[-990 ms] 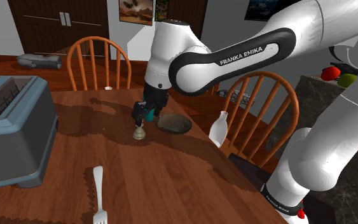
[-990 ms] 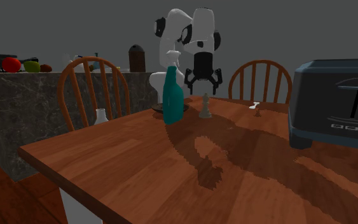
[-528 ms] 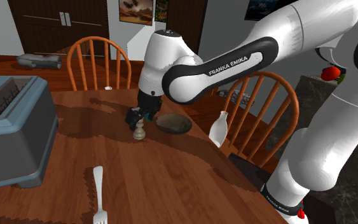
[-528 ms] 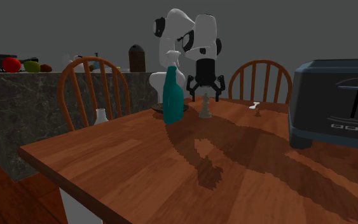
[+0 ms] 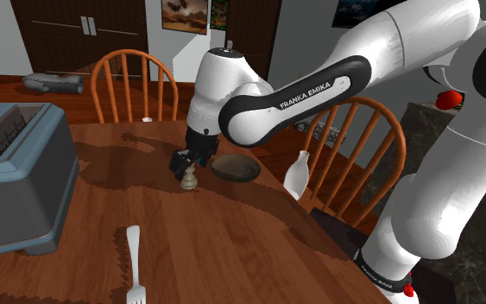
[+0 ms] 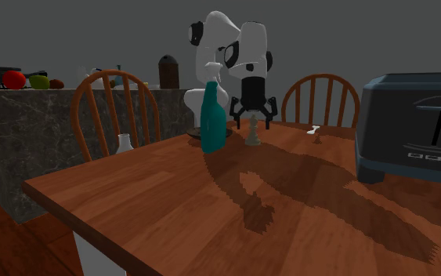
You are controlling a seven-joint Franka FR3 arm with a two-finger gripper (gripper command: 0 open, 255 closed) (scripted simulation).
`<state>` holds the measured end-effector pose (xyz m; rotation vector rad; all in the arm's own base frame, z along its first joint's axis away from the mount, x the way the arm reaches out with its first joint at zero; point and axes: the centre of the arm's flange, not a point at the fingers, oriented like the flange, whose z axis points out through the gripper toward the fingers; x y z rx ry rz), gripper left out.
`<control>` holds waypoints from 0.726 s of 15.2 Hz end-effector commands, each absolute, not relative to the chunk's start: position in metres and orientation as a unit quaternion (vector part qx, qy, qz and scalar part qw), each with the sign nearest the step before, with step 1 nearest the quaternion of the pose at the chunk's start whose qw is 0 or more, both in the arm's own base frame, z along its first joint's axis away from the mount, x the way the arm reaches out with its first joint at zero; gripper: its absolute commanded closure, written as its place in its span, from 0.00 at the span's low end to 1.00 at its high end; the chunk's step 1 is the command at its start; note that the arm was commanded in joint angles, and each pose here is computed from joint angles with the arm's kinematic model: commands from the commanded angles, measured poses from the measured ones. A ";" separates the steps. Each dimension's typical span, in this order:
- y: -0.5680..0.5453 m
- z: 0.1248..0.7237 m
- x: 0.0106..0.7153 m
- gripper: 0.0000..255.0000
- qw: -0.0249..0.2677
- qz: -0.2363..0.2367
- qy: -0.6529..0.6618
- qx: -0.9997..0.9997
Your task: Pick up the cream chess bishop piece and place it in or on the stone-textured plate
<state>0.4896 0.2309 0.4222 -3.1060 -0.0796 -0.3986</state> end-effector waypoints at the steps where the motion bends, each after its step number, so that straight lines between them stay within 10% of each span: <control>1: 0.231 0.422 0.490 0.00 0.005 -0.127 -0.025 -0.992; 2: 0.231 0.422 0.490 1.00 0.005 -0.127 -0.025 -0.992; 11: 0.231 0.422 0.490 1.00 0.005 -0.127 -0.025 -0.992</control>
